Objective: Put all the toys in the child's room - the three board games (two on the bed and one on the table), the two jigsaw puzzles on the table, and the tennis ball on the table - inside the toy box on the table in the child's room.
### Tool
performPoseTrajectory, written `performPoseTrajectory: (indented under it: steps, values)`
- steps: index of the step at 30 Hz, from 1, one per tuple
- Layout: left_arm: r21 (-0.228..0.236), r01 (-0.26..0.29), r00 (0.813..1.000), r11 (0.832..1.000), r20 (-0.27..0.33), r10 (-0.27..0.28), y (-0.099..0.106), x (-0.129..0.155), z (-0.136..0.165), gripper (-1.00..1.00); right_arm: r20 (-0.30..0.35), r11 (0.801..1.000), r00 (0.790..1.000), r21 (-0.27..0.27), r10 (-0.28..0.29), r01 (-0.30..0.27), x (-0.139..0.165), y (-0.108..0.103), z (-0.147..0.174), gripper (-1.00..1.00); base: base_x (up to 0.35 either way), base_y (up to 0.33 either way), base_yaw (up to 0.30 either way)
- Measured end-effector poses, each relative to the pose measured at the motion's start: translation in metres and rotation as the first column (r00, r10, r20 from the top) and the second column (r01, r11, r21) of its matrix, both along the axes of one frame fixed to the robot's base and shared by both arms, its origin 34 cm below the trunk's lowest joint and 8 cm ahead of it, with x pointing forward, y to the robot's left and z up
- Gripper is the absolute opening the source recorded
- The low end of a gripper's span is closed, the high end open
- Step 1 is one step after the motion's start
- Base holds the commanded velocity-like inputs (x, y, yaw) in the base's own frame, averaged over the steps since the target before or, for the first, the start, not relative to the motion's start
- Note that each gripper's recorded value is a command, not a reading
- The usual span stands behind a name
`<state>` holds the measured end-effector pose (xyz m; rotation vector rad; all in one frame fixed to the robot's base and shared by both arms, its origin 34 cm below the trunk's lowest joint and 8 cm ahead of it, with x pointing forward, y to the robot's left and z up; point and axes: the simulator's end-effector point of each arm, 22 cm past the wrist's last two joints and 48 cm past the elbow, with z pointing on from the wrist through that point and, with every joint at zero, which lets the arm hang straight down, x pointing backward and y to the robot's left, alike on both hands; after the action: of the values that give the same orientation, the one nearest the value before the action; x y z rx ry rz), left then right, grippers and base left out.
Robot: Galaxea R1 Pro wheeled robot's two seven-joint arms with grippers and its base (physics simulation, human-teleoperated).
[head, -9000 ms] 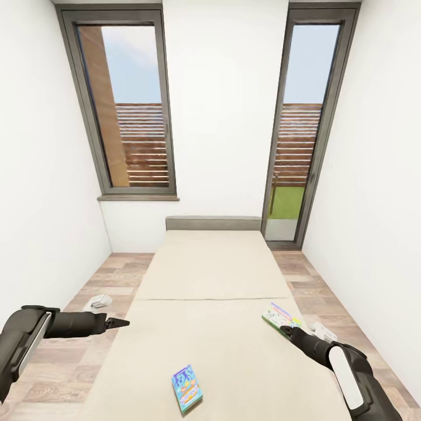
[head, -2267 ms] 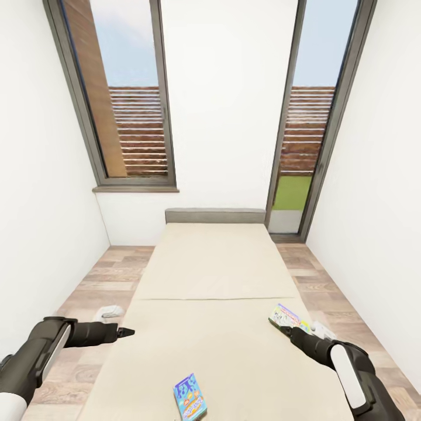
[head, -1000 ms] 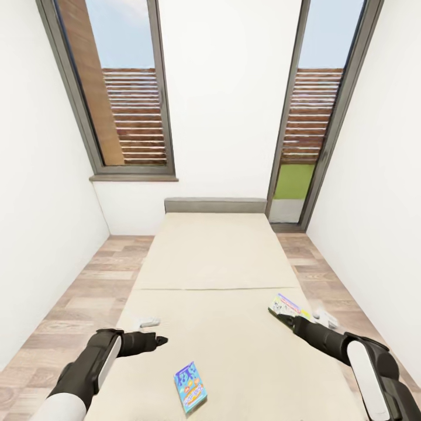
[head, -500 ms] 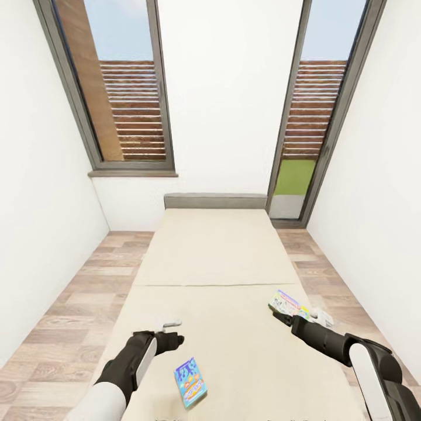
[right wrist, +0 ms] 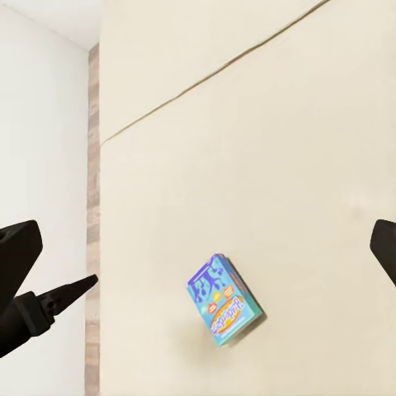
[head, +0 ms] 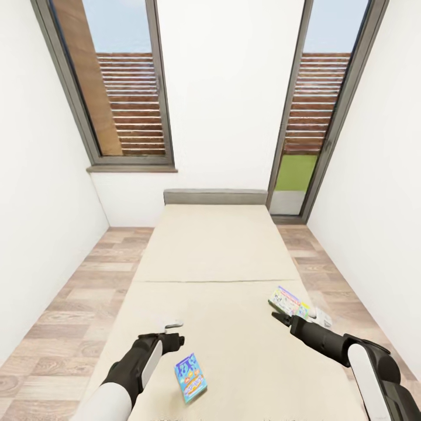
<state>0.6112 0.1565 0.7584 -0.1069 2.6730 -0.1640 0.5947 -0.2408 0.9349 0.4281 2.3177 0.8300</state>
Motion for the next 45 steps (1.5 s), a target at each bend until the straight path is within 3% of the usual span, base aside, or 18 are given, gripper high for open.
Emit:
performPoseTrajectory:
  steps: [13, 45]
  values:
    - [0.005, -0.008, 1.000, 1.000, 0.024, 0.008, -0.002, -0.003, -0.014, 1.00, -0.018, 1.000, 1.000, 0.003, 0.001, -0.001, -0.001, 0.002, -0.009, 1.00, 0.000, 0.000, 0.000]
    - [0.004, -0.004, 0.999, 1.000, -0.045, 0.004, -0.004, -0.026, -0.046, 1.00, -0.077, 1.000, 0.997, 0.002, 0.011, -0.010, -0.007, 0.008, -0.038, 1.00, 0.000, 0.000, 0.000]
